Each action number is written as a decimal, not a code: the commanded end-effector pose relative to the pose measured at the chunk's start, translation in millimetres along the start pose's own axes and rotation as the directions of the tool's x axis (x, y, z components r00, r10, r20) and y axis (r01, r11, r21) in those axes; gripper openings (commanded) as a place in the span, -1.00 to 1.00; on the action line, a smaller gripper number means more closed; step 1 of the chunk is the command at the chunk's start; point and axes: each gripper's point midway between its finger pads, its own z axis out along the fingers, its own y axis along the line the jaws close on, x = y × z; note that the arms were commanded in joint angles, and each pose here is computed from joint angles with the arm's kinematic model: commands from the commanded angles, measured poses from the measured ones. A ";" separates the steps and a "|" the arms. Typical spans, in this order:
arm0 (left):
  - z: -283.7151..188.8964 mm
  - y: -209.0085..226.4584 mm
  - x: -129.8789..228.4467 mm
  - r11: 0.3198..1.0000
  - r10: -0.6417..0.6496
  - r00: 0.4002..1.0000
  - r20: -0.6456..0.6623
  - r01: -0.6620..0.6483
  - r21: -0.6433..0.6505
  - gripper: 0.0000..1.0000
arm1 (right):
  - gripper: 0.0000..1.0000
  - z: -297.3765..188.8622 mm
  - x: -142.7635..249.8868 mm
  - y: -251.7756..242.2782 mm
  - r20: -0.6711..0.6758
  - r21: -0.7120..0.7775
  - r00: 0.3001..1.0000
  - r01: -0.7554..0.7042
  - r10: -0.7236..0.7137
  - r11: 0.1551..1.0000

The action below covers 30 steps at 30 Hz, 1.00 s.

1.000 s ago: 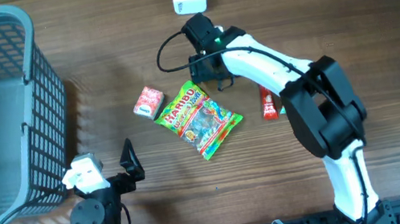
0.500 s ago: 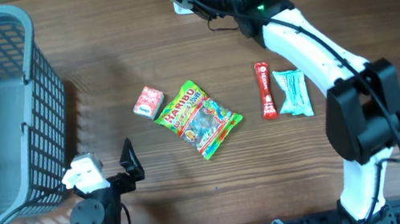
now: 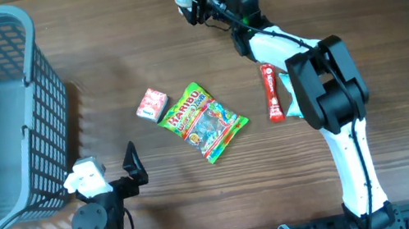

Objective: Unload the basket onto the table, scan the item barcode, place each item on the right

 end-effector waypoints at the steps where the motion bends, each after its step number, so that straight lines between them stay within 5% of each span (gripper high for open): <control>1: 0.8 0.7 1.9 1.000 -0.011 1.000 0.000 0.011 -0.003 1.00 | 0.29 0.0 -7.8 24.7 0.037 -0.073 0.990 -0.131 0.134 0.989; 8: 0.8 0.7 1.9 1.000 -0.011 1.000 0.000 0.011 -0.003 1.00 | 0.27 22.7 -17.2 56.4 0.079 -0.101 0.987 -0.128 0.137 0.987; 15: 0.8 0.7 1.9 1.000 -0.011 1.000 0.000 0.011 -0.003 1.00 | 0.17 42.6 -32.5 15.9 0.081 -0.050 0.985 -0.149 0.152 0.988; 18: 0.8 0.7 1.9 1.000 -0.011 1.000 0.000 0.011 -0.003 1.00 | -0.23 39.1 -27.7 44.6 0.068 -0.141 0.997 0.046 -0.037 0.989; 22: 0.8 0.7 1.9 1.000 -0.011 1.000 0.000 0.011 -0.003 1.00 | -0.04 29.6 0.8 96.6 -0.093 -0.243 0.981 0.143 -0.170 0.960; 24: 0.8 0.7 1.9 1.000 -0.011 1.000 0.000 0.011 -0.003 1.00 | -0.01 13.3 8.5 131.7 -0.135 -0.271 0.921 0.321 -0.366 0.907; 30: 0.8 0.7 1.9 1.000 -0.011 1.000 0.000 0.011 -0.003 1.00 | -0.04 -44.2 -6.1 191.3 -0.057 -0.058 0.765 0.638 -0.641 0.767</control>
